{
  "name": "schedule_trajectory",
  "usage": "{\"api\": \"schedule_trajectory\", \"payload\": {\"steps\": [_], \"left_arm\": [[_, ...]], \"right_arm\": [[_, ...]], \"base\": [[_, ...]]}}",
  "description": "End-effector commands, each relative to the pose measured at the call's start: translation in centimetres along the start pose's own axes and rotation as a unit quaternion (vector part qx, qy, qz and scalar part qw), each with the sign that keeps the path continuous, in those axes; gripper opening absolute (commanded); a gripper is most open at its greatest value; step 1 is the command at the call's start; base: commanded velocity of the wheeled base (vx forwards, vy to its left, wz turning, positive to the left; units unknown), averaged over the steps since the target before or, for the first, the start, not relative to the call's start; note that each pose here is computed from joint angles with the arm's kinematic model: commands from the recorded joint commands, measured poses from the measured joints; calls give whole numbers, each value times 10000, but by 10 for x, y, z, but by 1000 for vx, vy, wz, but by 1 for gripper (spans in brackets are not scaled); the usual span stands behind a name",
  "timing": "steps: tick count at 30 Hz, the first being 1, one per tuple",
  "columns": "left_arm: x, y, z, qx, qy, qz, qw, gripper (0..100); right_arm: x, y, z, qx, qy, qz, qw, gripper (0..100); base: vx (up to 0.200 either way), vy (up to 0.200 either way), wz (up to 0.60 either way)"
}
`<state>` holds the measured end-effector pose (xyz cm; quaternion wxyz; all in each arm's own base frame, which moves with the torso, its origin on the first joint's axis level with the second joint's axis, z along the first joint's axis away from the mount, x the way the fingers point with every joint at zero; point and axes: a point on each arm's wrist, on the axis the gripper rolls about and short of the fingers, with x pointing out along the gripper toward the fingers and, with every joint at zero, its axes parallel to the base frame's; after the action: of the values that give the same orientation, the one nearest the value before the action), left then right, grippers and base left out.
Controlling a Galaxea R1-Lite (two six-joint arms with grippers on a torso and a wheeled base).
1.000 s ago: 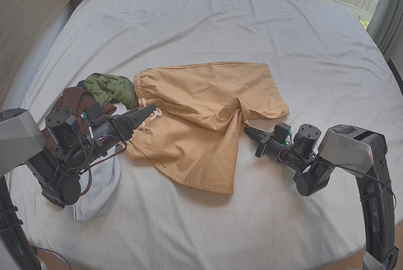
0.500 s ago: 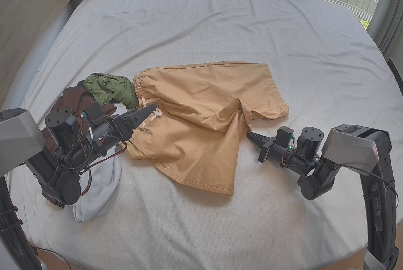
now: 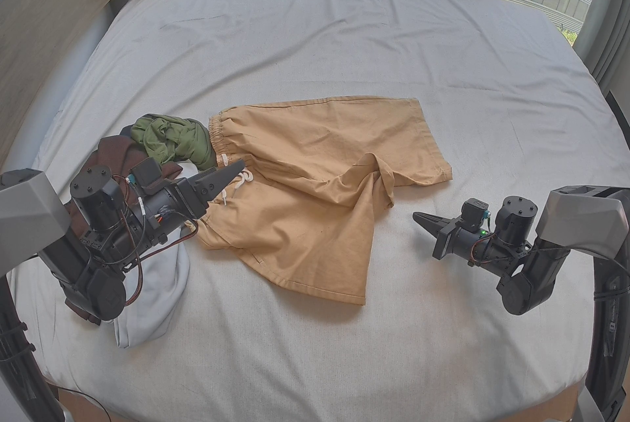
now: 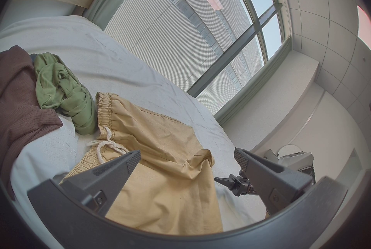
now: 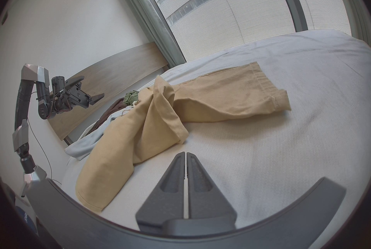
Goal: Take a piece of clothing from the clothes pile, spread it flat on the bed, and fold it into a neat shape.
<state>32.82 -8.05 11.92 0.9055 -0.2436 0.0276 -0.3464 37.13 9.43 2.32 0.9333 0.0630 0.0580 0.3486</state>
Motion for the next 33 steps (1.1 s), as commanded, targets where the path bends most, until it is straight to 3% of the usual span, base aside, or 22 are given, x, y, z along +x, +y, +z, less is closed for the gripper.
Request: {"api": "schedule_trajectory", "payload": {"steps": [1,7,8,25,26,33], "left_arm": [[0,0,0,1,-9,2,10000,100],[0,0,0,-2,1,-1,10000,100],[0,0,0,-2,-3,5,10000,100],[0,0,0,1,-5,-5,10000,100],[0,0,0,1,-5,-5,10000,100],[0,0,0,1,-5,-5,10000,100]], "right_arm": [[-4,0,9,-44,-89,-17,9999,0],[11,5,-8,-30,22,123,9999,0],[15,6,-9,-46,-2,141,9999,100],[53,1,-21,-224,-289,308,9989,100],[53,1,-21,-231,-302,309,9988,0],[56,-1,-19,-253,-377,319,9985,0]], "base": [[0,0,0],[0,0,0],[0,0,0],[0,0,0],[0,0,0],[0,0,0]]}}
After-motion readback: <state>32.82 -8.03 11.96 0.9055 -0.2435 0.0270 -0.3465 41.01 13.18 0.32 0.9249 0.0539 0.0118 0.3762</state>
